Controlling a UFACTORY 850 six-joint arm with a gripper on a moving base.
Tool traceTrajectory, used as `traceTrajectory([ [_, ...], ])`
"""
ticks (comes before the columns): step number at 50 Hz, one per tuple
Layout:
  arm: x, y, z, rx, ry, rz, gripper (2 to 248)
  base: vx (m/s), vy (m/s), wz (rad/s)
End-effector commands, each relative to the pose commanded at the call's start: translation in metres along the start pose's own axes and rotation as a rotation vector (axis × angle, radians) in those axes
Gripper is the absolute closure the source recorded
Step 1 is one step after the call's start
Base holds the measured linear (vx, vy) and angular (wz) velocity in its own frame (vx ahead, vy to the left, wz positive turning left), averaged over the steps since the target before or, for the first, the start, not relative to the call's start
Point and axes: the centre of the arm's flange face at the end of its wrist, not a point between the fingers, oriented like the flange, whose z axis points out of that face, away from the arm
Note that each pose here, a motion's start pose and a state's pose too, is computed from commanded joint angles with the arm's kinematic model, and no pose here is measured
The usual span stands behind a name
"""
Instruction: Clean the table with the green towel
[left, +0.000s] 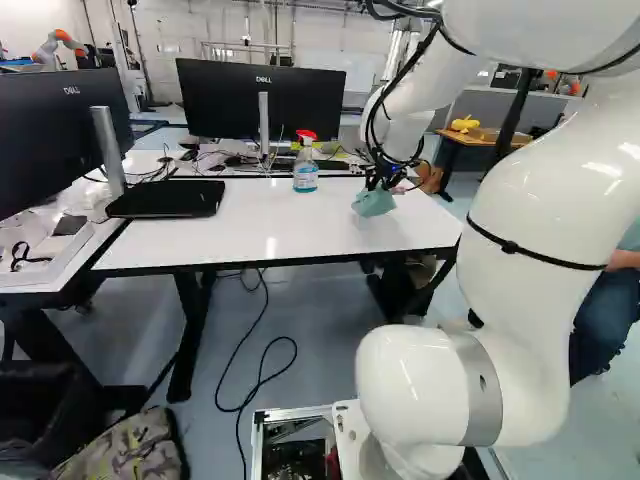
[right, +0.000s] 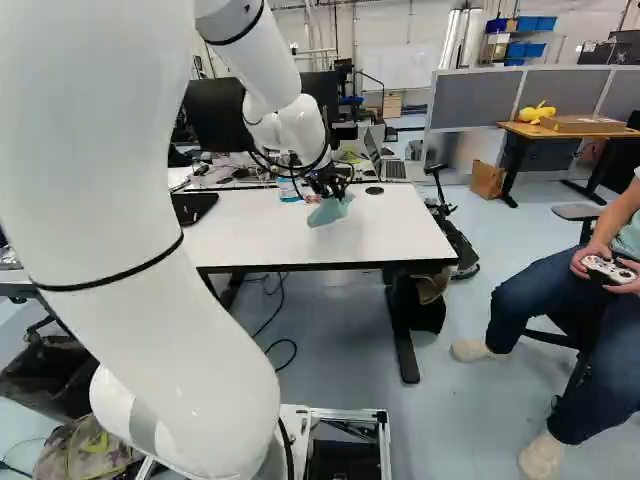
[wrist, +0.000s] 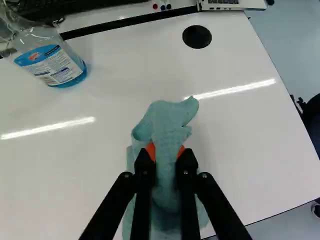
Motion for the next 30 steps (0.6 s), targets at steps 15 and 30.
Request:
traceTrajectory([
  [15,0.011,0.024,0.008,-0.026,0.003,0.038,193,0.0,0.0,0.0],
  [30,0.019,0.049,0.014,-0.051,0.007,0.074,193,0.0,0.0,0.0],
])
